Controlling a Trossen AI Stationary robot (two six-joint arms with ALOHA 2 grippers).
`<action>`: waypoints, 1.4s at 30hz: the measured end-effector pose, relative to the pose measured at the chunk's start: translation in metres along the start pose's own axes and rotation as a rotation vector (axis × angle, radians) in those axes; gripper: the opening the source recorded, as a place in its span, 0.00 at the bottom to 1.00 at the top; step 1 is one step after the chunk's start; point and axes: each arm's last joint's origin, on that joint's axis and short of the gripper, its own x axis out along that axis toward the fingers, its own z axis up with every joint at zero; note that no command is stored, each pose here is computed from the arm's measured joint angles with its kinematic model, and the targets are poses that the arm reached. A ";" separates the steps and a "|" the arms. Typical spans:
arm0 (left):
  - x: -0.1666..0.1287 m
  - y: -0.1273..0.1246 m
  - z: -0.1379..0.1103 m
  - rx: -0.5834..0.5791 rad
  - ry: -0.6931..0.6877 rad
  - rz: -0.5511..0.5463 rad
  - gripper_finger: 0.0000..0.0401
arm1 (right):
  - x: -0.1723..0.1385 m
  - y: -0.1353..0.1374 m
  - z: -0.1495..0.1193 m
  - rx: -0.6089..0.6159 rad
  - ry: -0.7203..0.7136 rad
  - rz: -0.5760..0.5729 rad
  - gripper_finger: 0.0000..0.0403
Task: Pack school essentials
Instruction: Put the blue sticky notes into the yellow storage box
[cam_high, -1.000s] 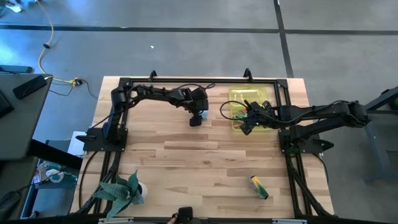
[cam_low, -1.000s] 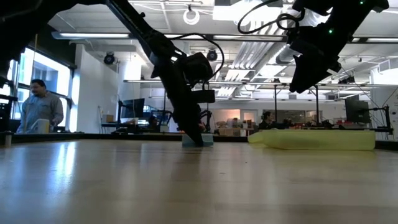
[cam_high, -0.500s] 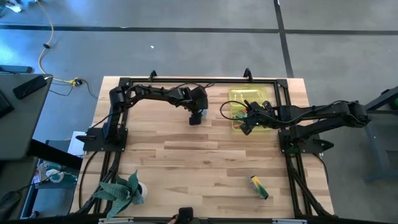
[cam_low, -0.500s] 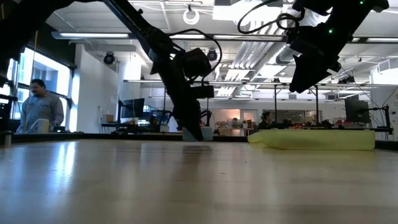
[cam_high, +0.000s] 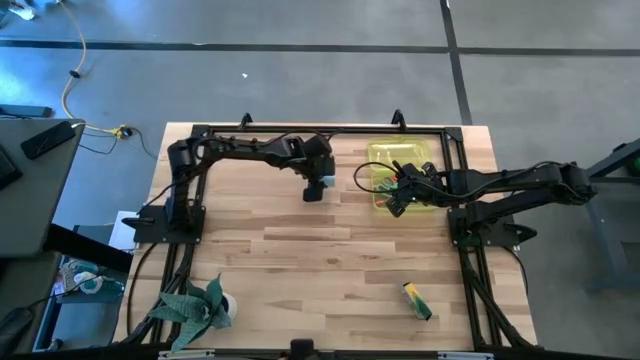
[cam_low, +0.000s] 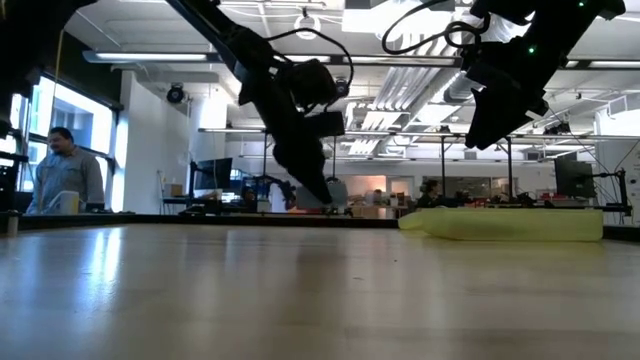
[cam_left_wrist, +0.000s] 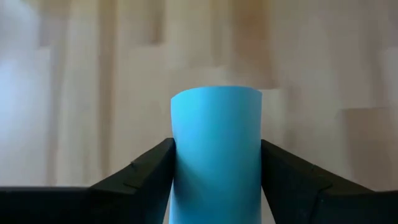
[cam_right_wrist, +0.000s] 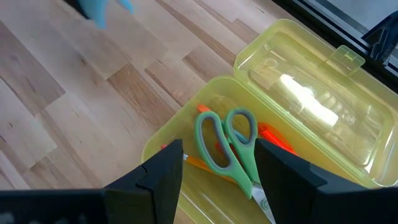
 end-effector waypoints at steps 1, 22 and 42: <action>-0.003 -0.001 0.001 0.000 -0.012 -0.018 0.51 | 0.000 0.000 0.000 0.000 0.000 -0.001 0.47; -0.040 0.006 -0.003 -0.048 -0.045 -0.167 0.51 | -0.001 0.006 0.020 0.051 -0.203 0.022 0.47; -0.046 0.018 -0.009 -0.086 -0.048 -0.171 0.51 | 0.017 -0.082 0.021 0.538 0.057 -0.234 0.47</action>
